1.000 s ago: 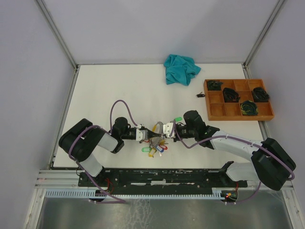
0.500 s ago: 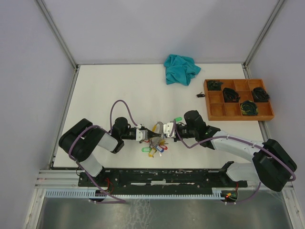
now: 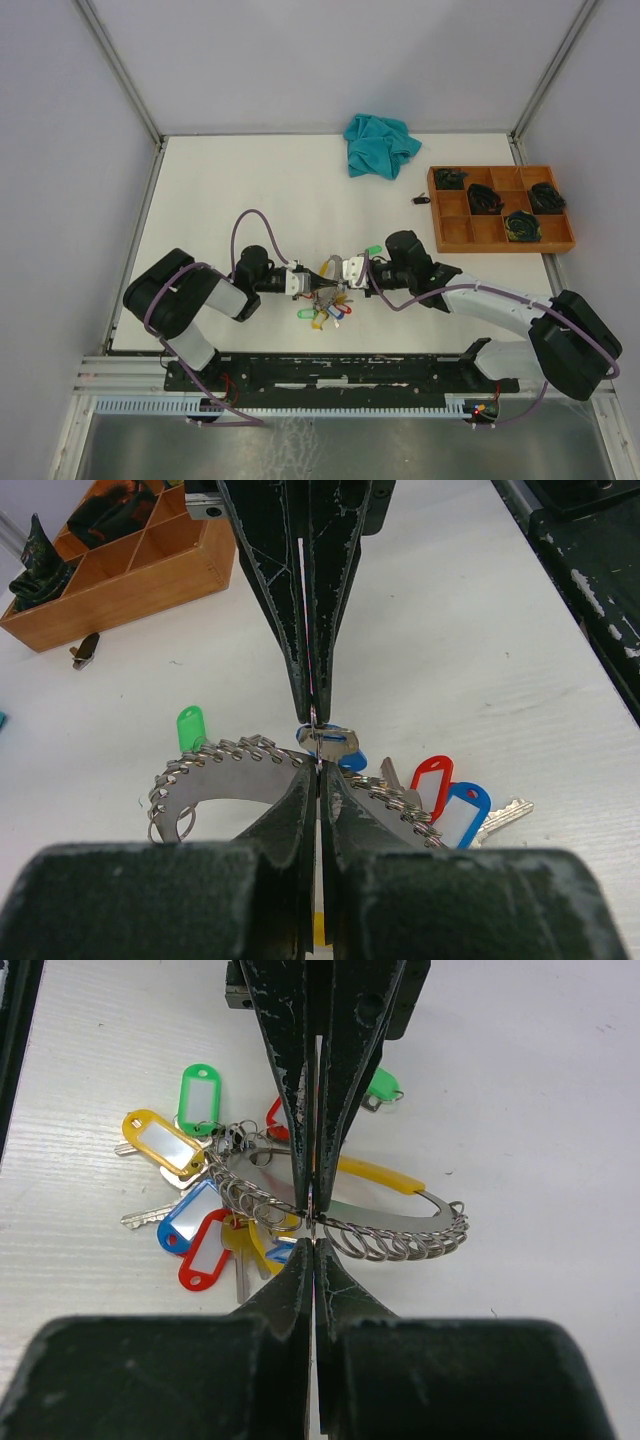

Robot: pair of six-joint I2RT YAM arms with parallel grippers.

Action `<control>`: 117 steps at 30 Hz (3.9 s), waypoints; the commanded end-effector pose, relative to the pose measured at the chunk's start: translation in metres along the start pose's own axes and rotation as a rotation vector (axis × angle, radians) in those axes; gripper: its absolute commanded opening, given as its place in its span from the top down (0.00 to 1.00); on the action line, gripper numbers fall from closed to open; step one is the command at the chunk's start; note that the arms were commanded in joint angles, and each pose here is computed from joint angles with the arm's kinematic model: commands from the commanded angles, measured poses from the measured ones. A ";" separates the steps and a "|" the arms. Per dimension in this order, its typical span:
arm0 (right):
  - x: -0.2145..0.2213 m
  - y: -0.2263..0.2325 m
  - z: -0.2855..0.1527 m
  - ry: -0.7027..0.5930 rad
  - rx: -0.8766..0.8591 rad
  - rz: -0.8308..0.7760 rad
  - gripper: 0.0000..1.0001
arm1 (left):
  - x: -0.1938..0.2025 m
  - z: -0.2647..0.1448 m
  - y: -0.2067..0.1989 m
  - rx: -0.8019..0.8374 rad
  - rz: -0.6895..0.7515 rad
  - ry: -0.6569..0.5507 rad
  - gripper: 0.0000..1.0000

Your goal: Put the keys on the keyring

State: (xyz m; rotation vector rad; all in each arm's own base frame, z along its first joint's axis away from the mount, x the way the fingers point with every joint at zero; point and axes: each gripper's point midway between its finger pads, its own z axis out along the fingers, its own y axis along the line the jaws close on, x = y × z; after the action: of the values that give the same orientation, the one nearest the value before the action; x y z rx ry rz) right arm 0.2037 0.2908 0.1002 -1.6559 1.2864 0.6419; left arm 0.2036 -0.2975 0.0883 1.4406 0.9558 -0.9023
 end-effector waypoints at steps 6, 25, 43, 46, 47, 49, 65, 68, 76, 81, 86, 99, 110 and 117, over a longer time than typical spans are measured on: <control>-0.019 -0.014 -0.001 -0.046 0.023 -0.030 0.99 | -0.010 0.002 0.008 -0.003 0.090 -0.031 0.97; -0.018 -0.015 -0.004 -0.045 0.031 -0.031 0.99 | -0.011 0.002 0.008 0.000 0.091 -0.033 0.97; -0.022 -0.015 0.000 -0.063 0.014 -0.029 0.99 | -0.010 0.002 0.008 0.002 0.090 -0.033 0.97; -0.022 -0.014 0.000 -0.065 0.009 -0.027 0.99 | -0.011 0.002 0.008 0.003 0.089 -0.034 0.97; -0.022 -0.014 0.000 -0.065 0.008 -0.027 0.99 | -0.011 0.002 0.008 0.003 0.089 -0.034 0.97; -0.022 -0.014 0.000 -0.066 0.006 -0.027 0.99 | -0.011 0.002 0.008 0.002 0.090 -0.034 0.97; -0.025 -0.012 0.003 -0.079 -0.017 -0.027 0.99 | -0.012 0.003 0.006 0.018 0.087 -0.043 0.97; -0.026 -0.012 0.005 -0.086 -0.026 -0.027 0.99 | -0.013 0.004 0.006 0.020 0.088 -0.045 0.97; -0.031 -0.013 0.008 -0.107 -0.047 -0.044 0.99 | -0.014 0.005 0.004 0.034 0.084 -0.050 0.97; -0.034 -0.015 0.009 -0.116 -0.048 -0.053 0.99 | -0.014 0.006 0.003 0.039 0.083 -0.053 0.97; -0.038 -0.017 0.010 -0.132 -0.049 -0.060 0.99 | -0.015 0.006 0.003 0.041 0.082 -0.053 0.97; -0.045 -0.020 0.014 -0.169 -0.028 -0.064 0.99 | -0.019 0.007 0.004 0.032 0.084 -0.064 0.97; -0.051 -0.021 0.021 -0.175 -0.032 -0.091 0.99 | -0.021 0.009 0.005 0.024 0.072 -0.067 0.97; -0.037 -0.016 0.019 -0.102 -0.035 -0.149 0.99 | -0.023 0.010 0.013 -0.013 0.021 -0.054 0.97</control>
State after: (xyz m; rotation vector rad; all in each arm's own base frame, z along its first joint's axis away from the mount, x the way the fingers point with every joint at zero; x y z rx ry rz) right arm 0.2046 0.3038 0.0936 -1.6982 1.2539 0.6981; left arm 0.2056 -0.2955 0.0835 1.4305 1.0026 -0.9092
